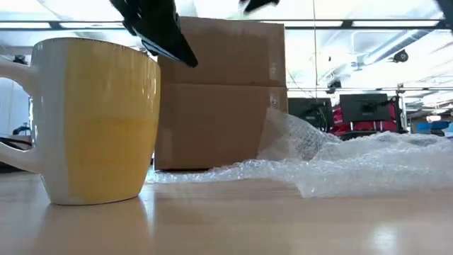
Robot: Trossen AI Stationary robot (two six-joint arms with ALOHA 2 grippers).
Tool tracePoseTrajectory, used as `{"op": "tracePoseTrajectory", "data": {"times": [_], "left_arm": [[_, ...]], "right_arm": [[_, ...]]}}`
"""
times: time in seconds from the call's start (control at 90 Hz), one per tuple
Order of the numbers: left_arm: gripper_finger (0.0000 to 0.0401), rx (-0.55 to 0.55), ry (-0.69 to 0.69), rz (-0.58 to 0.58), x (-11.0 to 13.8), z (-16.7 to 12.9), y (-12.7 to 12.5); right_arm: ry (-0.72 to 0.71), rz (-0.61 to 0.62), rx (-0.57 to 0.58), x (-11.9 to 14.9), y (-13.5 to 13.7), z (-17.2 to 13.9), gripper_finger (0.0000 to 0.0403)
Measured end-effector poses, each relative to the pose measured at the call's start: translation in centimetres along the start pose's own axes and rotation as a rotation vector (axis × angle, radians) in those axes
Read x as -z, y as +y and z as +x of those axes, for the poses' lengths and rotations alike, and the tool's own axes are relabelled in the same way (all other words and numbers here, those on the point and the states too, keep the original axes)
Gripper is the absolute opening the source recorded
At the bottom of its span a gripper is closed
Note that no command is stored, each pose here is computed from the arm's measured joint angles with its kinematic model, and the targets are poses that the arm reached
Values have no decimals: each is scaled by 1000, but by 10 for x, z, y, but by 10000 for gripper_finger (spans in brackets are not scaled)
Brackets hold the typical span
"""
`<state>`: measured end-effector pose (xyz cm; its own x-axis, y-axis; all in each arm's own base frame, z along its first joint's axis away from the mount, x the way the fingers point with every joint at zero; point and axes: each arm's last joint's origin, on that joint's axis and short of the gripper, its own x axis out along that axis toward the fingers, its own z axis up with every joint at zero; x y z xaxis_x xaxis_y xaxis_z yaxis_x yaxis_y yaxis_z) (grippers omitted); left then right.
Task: Wrap mug
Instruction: Wrap the yellow mug with bubble wrap
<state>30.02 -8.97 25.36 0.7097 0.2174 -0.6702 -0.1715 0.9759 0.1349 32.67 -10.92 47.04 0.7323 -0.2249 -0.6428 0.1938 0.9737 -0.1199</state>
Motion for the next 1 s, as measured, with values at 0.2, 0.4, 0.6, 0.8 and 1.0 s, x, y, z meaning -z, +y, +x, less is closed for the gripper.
{"op": "tracePoseTrajectory", "data": {"times": [0.2, 0.4, 0.6, 0.8, 1.0], "left_arm": [[0, -108, -18, -42, 12, 17, 17], [0, -195, 39, -84, 29, 34, 43], [0, -259, 52, -139, 35, 38, 59], [0, -214, 19, -152, 28, 32, 57], [0, -115, -22, -171, 17, 20, 55]], "right_arm": [[-26, 2, -218, 8, 38, -56, 266], [111, -88, -358, 23, 92, -54, 243], [260, -188, -461, 50, 144, -30, 217], [386, -183, -486, 82, 179, 4, 200], [596, -197, -286, 136, 194, 41, 192]]}}
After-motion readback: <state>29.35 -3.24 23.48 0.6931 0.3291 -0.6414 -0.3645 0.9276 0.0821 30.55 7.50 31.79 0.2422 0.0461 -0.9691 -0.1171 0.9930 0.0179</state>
